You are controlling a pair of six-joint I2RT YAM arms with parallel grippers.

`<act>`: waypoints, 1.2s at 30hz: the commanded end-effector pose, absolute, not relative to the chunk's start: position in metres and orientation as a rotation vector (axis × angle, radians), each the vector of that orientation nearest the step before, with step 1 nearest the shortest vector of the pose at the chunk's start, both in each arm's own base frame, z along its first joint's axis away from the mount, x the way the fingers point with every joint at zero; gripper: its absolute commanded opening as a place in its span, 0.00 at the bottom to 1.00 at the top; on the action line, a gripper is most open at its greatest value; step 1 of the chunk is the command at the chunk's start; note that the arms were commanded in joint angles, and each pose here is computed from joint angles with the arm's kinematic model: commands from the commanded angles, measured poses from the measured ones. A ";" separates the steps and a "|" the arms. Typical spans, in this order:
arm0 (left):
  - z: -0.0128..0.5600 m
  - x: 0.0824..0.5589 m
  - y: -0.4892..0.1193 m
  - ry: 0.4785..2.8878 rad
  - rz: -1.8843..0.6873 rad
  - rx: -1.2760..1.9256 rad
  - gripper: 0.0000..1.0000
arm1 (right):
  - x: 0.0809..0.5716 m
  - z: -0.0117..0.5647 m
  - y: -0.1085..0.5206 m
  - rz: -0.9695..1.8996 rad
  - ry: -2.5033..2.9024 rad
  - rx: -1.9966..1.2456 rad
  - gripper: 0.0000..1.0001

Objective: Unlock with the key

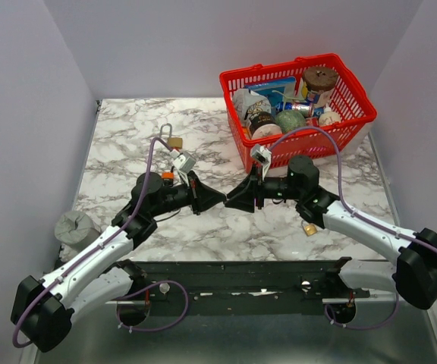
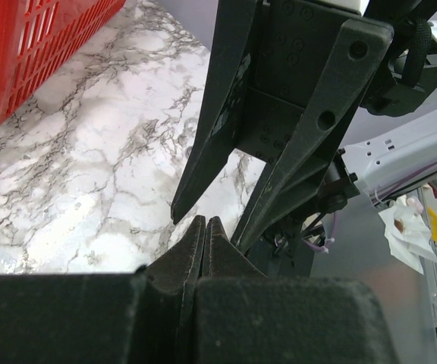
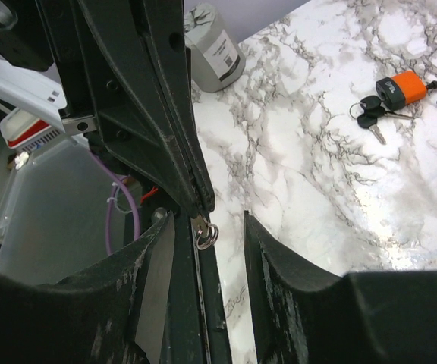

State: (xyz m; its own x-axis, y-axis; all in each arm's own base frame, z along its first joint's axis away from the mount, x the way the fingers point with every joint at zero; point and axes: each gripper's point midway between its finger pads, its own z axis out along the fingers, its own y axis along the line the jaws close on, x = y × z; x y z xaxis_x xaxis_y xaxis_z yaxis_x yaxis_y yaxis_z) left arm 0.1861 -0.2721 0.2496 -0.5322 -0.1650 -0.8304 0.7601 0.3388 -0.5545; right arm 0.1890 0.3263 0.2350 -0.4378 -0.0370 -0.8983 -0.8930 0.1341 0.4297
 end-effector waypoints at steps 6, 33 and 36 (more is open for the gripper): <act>0.265 0.184 -0.276 1.678 -1.343 0.587 0.00 | 0.182 0.238 0.336 1.407 1.614 -0.993 0.51; 0.255 0.176 -0.276 1.727 -1.339 0.660 0.00 | 0.173 0.237 0.339 1.474 1.610 -1.033 0.01; 0.254 0.178 -0.276 1.733 -1.333 0.657 0.05 | 0.178 0.236 0.340 1.458 1.627 -1.004 0.01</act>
